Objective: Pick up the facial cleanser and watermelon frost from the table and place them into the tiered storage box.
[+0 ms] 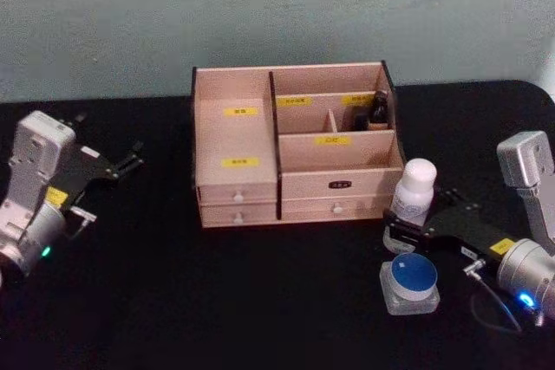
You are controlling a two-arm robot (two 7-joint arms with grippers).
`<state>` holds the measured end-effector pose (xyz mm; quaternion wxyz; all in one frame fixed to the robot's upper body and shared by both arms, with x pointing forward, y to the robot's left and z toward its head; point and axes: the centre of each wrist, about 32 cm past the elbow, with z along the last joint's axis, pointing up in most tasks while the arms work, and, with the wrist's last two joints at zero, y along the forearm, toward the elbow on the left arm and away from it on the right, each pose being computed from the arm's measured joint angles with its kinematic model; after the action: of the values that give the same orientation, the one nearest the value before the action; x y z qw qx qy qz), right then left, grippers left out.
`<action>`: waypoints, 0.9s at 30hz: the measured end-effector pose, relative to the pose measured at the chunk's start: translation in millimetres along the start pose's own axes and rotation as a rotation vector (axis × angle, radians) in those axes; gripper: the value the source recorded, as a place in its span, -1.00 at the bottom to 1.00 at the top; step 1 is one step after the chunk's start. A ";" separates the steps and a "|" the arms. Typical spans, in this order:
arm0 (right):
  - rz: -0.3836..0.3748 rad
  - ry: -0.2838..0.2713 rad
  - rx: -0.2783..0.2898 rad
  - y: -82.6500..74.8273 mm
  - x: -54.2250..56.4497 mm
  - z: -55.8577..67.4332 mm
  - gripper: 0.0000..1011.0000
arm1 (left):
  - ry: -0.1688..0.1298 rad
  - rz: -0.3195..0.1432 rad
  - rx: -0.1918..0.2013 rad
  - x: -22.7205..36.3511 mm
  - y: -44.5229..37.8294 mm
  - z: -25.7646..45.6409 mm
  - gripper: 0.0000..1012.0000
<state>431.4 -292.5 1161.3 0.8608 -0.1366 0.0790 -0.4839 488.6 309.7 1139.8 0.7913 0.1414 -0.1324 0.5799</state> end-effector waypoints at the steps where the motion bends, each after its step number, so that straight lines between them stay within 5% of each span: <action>1: 0.000 0.000 0.000 0.0 0.0 0.0 0.94 | 0.000 0.000 0.000 0.0 0.0 0.0 0.98; 14: 0.000 0.001 0.000 -0.3 -0.1 0.0 0.22 | 0.000 0.000 0.000 0.0 0.0 0.0 0.98; 27: 0.000 0.001 0.001 -0.4 0.0 0.1 0.19 | 0.000 0.000 0.000 0.0 0.0 0.0 0.98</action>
<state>431.1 -292.7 1161.5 0.8607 -0.1359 0.0793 -0.4842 488.6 309.6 1139.8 0.7913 0.1415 -0.1325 0.5799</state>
